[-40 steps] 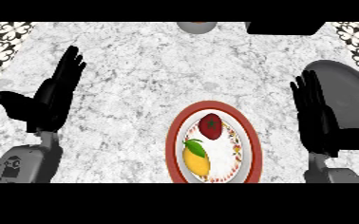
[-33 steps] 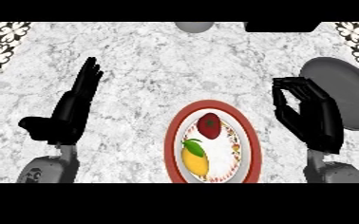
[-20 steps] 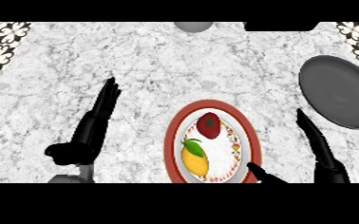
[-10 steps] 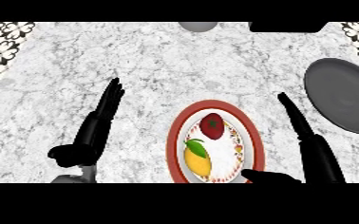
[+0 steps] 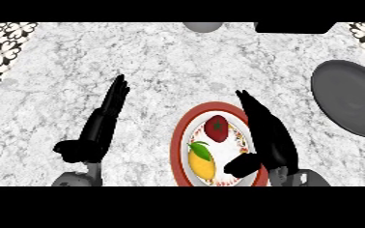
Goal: Pick the tomato from the plate and place it in the pan
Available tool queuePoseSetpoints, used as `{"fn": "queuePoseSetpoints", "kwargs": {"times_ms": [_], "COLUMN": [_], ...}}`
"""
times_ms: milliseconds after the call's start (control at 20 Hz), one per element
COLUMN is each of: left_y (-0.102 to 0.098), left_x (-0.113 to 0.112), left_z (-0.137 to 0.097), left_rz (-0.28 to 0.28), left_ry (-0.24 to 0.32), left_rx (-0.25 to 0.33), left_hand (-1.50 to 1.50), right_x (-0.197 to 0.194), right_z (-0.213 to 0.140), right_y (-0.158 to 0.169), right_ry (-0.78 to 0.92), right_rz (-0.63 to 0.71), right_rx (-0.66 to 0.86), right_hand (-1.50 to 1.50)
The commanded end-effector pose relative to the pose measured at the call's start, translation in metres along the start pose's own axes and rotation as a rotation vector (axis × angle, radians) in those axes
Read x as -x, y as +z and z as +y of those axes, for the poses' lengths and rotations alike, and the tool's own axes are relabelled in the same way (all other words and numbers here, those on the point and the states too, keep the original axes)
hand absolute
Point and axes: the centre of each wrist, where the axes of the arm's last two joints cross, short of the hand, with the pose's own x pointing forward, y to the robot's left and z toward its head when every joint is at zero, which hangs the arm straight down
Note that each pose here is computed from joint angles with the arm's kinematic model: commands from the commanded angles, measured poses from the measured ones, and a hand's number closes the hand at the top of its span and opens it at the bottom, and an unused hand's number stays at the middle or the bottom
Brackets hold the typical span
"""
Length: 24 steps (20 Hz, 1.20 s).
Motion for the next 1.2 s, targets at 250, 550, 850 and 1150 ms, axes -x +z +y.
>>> {"fn": "queuePoseSetpoints", "kwargs": {"times_ms": [250,550,850,1150], "left_y": [0.016,-0.001,0.001,-0.012], "left_x": [0.012,-0.005,0.005,0.005], "left_z": [0.003,0.019,0.004,-0.008], "left_rz": [0.015,0.016,0.0,0.001], "left_ry": [0.004,-0.022,-0.008,0.003], "left_rx": [0.0,-0.005,-0.019,-0.017], "left_hand": [0.0,0.0,0.0,0.0], "right_x": [-0.038,-0.048,0.002,-0.009], "right_z": [0.032,0.039,0.03,0.056], "right_y": [-0.014,-0.03,-0.029,-0.055], "right_ry": [0.051,0.05,0.004,0.01], "right_rz": [0.08,0.109,0.085,0.093], "right_rx": [-0.086,-0.076,-0.061,-0.058], "right_hand": [-1.5,-1.5,-1.5,-1.5]}}
